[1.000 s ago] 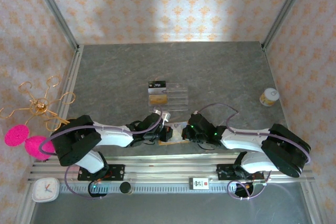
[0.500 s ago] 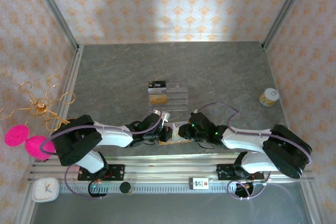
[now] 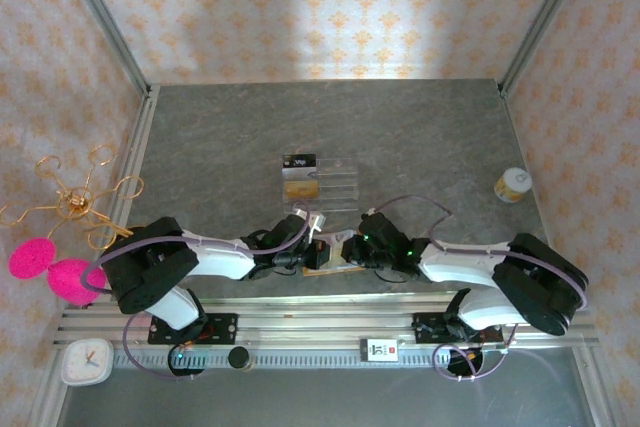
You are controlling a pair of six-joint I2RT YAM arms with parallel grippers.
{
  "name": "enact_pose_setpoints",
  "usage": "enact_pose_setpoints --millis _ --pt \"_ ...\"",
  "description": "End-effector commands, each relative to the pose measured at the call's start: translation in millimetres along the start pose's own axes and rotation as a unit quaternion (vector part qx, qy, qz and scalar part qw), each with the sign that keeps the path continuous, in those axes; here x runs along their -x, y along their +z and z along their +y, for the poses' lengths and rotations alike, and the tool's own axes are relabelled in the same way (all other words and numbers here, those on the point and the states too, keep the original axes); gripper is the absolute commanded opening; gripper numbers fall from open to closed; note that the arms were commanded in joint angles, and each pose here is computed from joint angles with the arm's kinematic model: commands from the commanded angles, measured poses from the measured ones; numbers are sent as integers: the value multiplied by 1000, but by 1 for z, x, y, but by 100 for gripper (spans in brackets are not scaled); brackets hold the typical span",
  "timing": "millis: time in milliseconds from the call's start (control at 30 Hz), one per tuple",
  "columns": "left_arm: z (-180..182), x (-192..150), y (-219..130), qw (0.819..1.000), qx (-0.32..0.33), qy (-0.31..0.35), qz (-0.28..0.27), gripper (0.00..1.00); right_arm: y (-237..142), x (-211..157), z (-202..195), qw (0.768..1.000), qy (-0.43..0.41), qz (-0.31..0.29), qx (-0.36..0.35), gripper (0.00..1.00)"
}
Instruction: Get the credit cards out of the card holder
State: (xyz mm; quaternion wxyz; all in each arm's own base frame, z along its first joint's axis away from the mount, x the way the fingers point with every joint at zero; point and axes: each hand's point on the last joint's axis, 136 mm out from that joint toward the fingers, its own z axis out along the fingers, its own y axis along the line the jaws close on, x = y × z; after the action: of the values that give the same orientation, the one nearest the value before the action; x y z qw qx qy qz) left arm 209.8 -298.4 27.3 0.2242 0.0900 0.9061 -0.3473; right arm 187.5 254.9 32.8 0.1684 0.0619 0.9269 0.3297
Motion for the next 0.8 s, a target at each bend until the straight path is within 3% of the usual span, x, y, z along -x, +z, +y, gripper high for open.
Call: enact_pose_setpoints --millis 0,233,400,600,767 --pt "41 -29 -1 997 63 -17 44 0 -12 9 -31 997 15 -35 -66 6" --pt "37 -26 0 998 54 -15 40 0 -32 21 -29 995 -1 -72 -62 3" --pt "9 10 -16 1000 9 -16 -16 0 -51 40 7 993 -48 -110 -6 0" --pt "-23 84 -86 983 -58 -28 -169 34 -91 72 59 975 -94 -187 71 0" --pt "-33 117 -135 964 -97 -29 -247 56 -114 85 99 956 -131 -224 137 0"
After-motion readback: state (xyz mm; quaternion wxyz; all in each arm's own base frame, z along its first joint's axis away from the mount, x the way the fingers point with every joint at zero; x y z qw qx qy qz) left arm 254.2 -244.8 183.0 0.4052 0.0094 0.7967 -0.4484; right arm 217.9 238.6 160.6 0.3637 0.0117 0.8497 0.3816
